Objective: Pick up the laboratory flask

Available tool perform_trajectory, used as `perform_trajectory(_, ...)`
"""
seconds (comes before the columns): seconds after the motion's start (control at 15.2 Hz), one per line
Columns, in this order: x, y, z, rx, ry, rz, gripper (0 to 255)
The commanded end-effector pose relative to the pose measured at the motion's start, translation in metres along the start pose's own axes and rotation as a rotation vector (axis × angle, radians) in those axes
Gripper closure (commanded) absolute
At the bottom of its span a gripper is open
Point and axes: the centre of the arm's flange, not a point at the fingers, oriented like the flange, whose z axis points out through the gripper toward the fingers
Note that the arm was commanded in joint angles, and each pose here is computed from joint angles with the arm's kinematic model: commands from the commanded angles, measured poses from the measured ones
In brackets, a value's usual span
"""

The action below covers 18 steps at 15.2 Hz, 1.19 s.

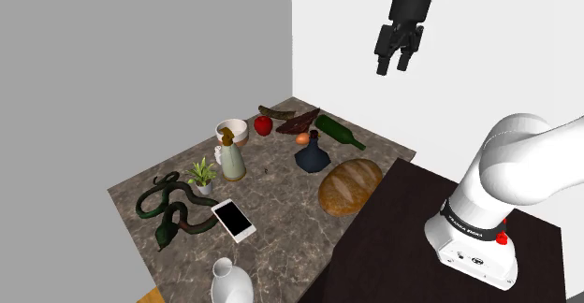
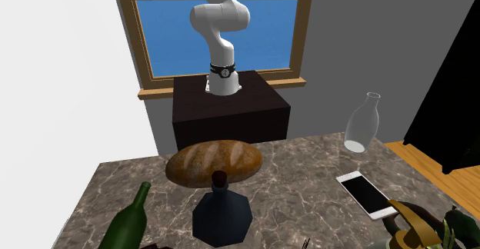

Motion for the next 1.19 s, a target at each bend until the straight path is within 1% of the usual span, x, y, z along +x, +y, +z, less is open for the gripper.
perform_trajectory(0.0, 0.0, 0.0, 0.0, 0.0, 0.0, 0.0, 0)
perform_trajectory(1.12, 0.144, 0.046, 0.16, -0.035, 0.033, -0.03, 0)
